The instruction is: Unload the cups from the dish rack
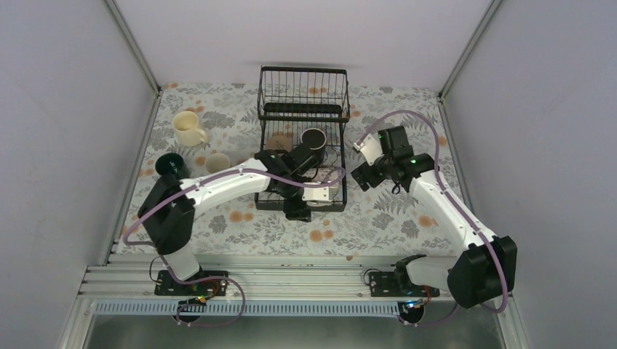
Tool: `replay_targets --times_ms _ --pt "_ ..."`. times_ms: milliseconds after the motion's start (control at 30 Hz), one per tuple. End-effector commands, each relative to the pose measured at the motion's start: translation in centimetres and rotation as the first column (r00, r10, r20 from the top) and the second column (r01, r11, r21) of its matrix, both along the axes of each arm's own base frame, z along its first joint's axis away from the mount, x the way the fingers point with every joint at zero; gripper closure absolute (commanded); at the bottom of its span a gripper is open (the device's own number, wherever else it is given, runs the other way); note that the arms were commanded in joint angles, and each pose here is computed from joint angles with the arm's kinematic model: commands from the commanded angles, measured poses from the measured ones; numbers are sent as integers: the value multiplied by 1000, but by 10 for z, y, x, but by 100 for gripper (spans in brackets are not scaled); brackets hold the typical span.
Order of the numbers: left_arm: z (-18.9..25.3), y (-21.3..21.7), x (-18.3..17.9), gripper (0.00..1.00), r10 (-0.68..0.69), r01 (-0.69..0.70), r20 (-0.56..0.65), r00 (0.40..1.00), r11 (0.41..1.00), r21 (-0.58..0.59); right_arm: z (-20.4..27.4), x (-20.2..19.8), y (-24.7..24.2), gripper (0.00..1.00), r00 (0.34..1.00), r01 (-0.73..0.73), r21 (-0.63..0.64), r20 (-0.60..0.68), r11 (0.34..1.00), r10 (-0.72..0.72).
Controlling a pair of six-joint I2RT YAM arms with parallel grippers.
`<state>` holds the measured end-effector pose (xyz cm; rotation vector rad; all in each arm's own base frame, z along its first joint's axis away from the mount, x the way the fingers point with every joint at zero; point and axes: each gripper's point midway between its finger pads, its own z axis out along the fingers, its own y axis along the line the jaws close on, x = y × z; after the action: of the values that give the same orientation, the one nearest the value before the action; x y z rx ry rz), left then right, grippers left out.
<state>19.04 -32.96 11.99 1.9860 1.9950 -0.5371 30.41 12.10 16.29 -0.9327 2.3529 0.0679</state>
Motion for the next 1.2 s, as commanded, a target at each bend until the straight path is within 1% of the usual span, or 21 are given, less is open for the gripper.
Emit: replay_targets --times_ms 0,167,300,367,500,633,733,767,967,1000,1067,1133,1167 --pt "3 -21 3 28 -70 70 -4 998 996 -53 21 6 -19 3 996 55 8 69 998 -55" --pt "2 -33 6 29 -91 90 -12 996 993 -74 26 2 -29 2 995 57 23 80 998 -59" --pt "-2 -39 10 30 -101 99 -21 995 993 -68 23 -1 -34 2 995 57 24 76 998 -58" --pt "-9 -42 11 36 -105 103 -41 994 993 -56 20 -2 -36 3 996 54 22 71 998 -56" --pt "-18 -46 14 44 -95 93 -75 993 995 -32 16 -3 -41 3 996 56 21 67 998 -57" --pt "-22 -50 18 48 -81 80 -82 993 997 -24 15 -4 -43 3 996 54 28 66 998 -56" --pt "-23 -52 20 57 -72 70 -87 994 997 -21 12 -4 -46 3 996 59 28 64 998 -61" --pt "-23 -53 20 61 -69 67 -90 994 998 -21 12 -4 -47 3 996 60 28 64 998 -62" --pt "-12 -60 25 73 -63 60 -81 995 997 -39 16 -2 -51 3 995 64 43 74 997 -68" --pt "-9 -61 26 76 -62 59 -78 995 997 -41 16 -2 -52 3 995 65 43 74 997 -68" --pt "-4 -63 27 78 -62 59 -76 995 997 -48 17 -3 -53 3 995 64 42 75 997 -67" --pt "-3 -65 28 83 -65 61 -77 995 997 -49 17 -3 -54 3 995 65 43 76 997 -68" --pt "-4 -65 29 84 -64 61 -75 995 997 -45 17 -3 -55 3 995 65 43 76 997 -68"
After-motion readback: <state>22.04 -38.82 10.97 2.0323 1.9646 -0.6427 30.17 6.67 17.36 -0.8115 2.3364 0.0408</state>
